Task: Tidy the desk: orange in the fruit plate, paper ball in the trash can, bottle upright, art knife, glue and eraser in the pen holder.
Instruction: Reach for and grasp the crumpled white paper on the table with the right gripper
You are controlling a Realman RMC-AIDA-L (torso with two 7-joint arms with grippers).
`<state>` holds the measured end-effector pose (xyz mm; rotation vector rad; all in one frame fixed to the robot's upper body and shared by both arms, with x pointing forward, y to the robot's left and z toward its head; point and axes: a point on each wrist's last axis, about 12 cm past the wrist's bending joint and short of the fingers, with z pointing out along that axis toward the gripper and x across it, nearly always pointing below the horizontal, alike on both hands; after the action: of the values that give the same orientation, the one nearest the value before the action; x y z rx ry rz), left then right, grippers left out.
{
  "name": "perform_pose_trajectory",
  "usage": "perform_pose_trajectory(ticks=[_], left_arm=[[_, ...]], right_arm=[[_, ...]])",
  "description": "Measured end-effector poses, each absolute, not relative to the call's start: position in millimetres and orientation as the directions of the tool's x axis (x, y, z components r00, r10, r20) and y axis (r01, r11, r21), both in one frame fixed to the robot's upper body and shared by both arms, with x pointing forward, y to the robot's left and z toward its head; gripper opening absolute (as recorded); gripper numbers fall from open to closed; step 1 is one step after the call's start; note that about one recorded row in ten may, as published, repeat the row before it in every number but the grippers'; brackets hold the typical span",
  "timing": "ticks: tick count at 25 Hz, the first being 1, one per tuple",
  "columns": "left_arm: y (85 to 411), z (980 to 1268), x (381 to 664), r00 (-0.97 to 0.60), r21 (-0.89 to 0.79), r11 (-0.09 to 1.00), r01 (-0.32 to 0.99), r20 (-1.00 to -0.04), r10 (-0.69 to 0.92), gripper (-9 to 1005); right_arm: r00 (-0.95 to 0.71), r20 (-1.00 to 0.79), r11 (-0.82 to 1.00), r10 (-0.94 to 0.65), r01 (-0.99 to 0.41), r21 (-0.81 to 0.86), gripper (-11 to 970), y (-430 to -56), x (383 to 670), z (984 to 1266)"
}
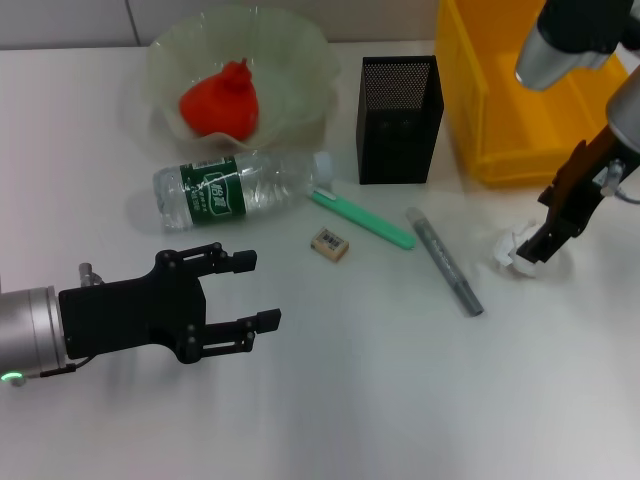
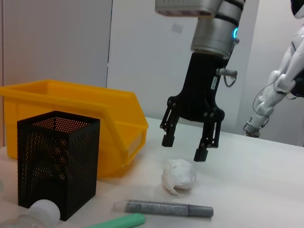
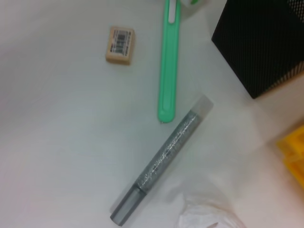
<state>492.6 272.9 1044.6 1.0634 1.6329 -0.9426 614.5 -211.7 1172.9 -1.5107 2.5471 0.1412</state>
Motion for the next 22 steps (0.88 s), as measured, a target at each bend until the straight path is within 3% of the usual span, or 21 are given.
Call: perform_pose_trajectory(ticks=[9, 22], left_arm=[[273, 1045, 493, -0.182, -0.104, 0.329, 0.939, -0.959, 0.216, 751], [272, 1045, 494, -0.180, -0.101, 0.329, 0.939, -0.960, 0.217, 751]], right_arm=[[-0.488, -0.195, 0.497, -0.851, -0.868, 0.000, 731, -214, 615, 1148], [-0.466, -0.180, 0.476, -0.866, -0.879, -0.016, 725, -211, 616, 1137]])
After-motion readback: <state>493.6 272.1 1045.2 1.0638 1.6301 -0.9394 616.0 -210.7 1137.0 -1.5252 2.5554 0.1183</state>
